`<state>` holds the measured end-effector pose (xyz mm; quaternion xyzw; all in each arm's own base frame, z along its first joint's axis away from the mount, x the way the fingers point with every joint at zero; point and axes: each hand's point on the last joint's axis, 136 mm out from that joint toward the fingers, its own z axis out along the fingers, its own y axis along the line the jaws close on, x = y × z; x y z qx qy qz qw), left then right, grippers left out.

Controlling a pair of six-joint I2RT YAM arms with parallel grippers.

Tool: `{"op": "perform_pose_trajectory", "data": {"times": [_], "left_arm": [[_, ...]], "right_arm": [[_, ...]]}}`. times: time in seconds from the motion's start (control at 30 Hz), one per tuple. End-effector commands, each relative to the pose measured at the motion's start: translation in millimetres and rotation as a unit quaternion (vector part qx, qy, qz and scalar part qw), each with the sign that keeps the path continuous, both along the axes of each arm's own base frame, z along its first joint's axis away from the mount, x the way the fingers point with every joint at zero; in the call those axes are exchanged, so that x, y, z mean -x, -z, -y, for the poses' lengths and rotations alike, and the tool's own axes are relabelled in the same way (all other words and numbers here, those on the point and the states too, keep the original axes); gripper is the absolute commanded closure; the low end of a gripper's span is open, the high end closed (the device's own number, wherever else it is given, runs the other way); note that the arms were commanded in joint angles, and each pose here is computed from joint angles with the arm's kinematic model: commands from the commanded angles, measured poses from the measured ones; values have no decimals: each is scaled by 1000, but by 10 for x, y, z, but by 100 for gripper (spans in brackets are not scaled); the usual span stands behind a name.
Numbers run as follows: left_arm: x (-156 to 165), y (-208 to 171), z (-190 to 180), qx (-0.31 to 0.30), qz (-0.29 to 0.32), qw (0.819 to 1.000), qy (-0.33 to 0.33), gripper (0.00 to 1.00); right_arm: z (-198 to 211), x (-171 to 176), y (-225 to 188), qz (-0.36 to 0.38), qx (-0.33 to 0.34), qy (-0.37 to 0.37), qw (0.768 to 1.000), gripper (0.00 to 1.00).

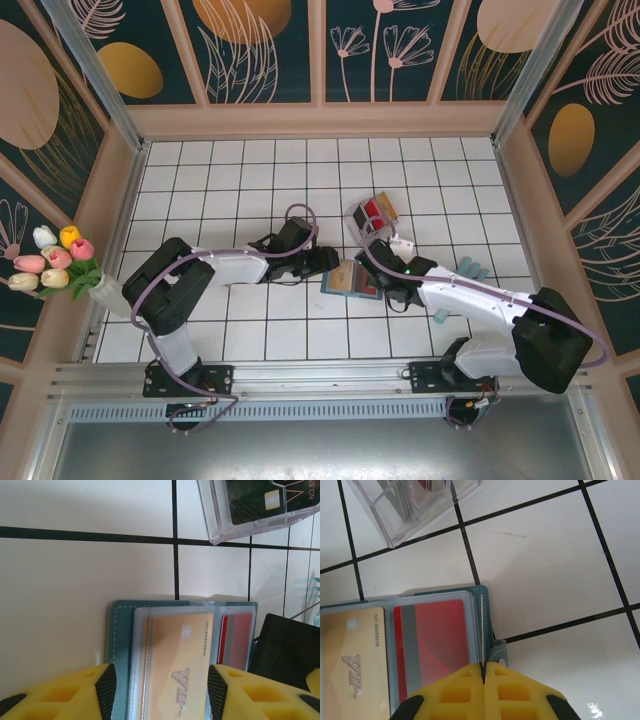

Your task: Put the credit cards into the card holder

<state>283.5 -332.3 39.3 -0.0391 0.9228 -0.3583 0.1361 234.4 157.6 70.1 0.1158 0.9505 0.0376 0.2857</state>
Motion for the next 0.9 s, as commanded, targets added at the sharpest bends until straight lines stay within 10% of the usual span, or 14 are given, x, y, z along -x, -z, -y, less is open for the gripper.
{"op": "perform_pose_trajectory", "data": {"times": [0.0,0.87], "left_arm": [[9,40,44,-7,-3,1000,13,46],[77,189,85,-9,-20,999,25,48]], "right_arm": [[-1,-24,56,5,-7,6,1000,100],[-211,-164,-449,54,-89,-4,995,100]]}}
